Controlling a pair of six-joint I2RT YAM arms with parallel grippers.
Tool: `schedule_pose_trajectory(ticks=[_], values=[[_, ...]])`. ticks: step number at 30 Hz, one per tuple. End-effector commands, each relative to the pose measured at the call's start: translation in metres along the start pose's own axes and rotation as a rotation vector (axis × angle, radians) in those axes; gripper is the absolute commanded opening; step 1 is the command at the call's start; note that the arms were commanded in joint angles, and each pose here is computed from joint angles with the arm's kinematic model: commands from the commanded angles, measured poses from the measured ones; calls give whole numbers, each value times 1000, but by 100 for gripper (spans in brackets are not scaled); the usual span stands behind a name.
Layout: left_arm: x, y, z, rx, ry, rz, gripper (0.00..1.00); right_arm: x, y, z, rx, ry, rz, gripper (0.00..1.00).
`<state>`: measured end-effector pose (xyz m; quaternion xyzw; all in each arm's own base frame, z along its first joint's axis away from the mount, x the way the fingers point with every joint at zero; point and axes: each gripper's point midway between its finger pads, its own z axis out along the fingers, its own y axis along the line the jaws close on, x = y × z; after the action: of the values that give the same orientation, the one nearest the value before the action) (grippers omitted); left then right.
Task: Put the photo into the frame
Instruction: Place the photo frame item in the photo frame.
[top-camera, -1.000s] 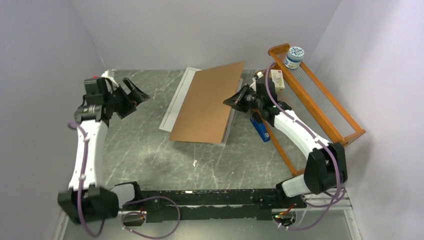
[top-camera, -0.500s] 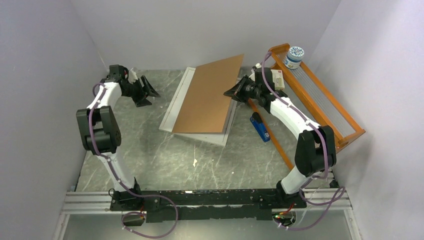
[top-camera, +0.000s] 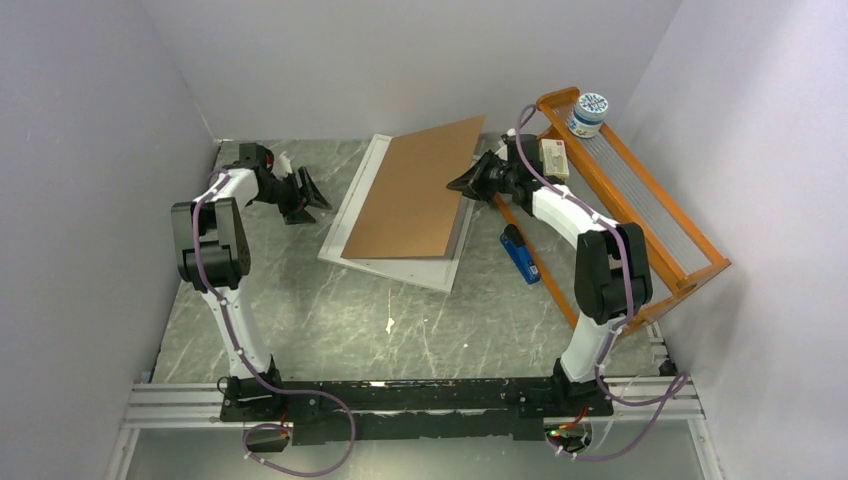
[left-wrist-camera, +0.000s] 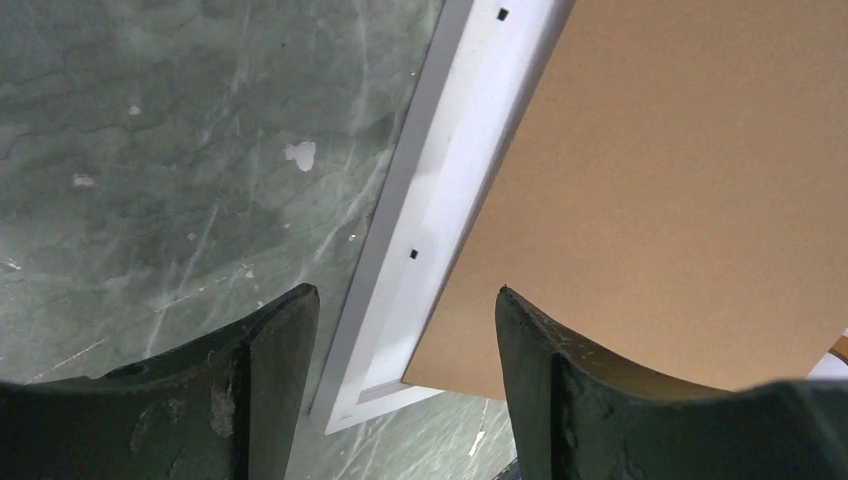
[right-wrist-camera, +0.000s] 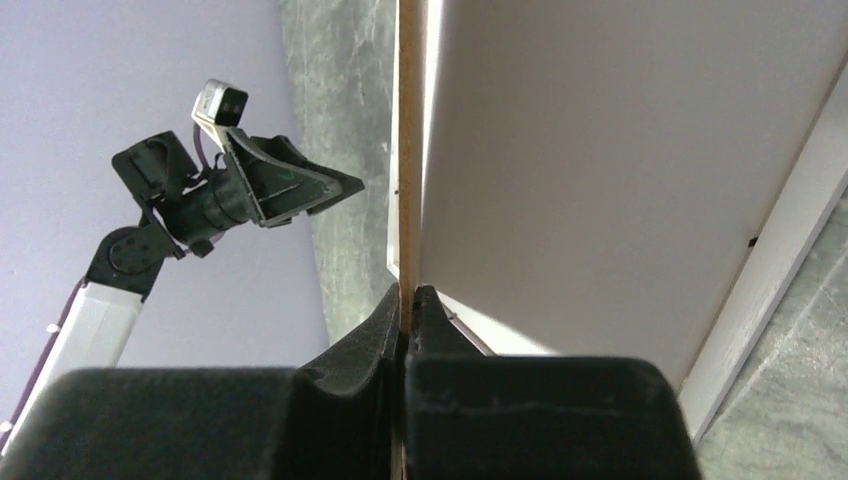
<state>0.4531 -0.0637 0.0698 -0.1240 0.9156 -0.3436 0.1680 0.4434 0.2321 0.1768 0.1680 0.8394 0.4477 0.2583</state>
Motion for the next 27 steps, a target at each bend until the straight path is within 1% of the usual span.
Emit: schedule_pose_trajectory(ticks=[1,5,12,19,24,26,27], values=[[-1,2,4,26,-29,40,72,1,39,-3,-186,48,-80,0],[14,7,11,43,9,-8,73,13,33,3,-214,124,-62,0],[49,11,14,57,60,-94,70,22,4,20,-141,188,-10,0],[79,15,-5,-13,64,-119,65,42,-19,25,-110,272,19,0],[102,12,-24,-52,56,-132,65,58,-27,21,-113,351,-8,0],[110,13,-28,-70,57,-134,66,62,-30,20,-111,376,-16,4],[111,14,-29,-77,54,-133,68,62,-32,21,-109,379,-19,7]])
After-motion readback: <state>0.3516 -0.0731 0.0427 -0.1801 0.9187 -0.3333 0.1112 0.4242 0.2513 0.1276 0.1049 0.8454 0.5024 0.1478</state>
